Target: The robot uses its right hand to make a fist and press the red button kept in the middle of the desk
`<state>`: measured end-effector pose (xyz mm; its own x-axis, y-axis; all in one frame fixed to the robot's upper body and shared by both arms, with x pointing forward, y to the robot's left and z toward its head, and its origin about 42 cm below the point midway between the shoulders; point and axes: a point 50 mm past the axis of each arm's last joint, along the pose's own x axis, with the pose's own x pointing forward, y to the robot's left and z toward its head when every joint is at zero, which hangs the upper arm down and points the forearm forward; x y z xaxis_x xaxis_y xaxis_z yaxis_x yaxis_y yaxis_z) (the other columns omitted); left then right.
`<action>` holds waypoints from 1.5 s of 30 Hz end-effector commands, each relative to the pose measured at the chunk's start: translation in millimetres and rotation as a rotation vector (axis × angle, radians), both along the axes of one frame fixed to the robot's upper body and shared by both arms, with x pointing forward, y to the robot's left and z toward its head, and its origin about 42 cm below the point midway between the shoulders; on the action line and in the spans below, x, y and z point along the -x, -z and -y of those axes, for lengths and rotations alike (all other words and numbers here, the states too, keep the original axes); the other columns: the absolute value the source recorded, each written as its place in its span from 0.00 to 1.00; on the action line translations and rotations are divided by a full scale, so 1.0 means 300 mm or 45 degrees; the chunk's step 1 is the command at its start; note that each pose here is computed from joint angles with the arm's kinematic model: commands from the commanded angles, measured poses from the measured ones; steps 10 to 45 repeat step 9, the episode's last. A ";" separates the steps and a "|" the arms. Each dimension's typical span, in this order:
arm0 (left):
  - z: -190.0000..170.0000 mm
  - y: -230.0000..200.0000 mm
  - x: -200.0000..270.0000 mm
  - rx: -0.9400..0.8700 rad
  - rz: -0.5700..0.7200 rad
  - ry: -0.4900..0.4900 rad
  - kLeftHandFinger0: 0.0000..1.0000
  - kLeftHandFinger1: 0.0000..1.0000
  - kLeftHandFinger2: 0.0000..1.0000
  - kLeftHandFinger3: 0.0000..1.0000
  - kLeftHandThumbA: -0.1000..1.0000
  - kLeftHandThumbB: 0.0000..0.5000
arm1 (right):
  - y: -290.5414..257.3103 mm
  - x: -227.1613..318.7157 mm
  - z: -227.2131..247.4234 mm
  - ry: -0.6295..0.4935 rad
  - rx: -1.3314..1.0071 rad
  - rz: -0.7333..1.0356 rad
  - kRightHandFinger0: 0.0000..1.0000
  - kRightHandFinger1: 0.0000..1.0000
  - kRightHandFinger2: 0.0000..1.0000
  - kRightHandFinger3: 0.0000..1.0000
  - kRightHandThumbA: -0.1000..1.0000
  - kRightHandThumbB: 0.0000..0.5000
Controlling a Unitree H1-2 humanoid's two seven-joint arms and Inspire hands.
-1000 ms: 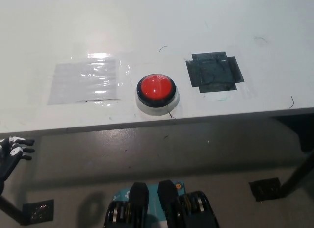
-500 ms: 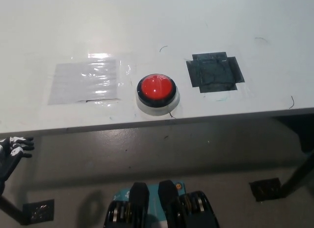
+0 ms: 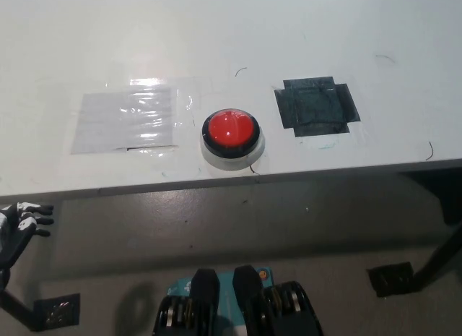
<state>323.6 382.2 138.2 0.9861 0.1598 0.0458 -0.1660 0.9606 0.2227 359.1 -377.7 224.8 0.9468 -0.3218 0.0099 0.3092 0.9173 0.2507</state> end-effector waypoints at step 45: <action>-0.016 -0.022 0.009 -0.016 0.082 -0.014 0.55 0.56 0.61 0.60 0.57 0.00 | -0.071 -0.022 0.018 -0.004 0.034 0.059 0.11 0.28 0.44 0.29 0.88 0.28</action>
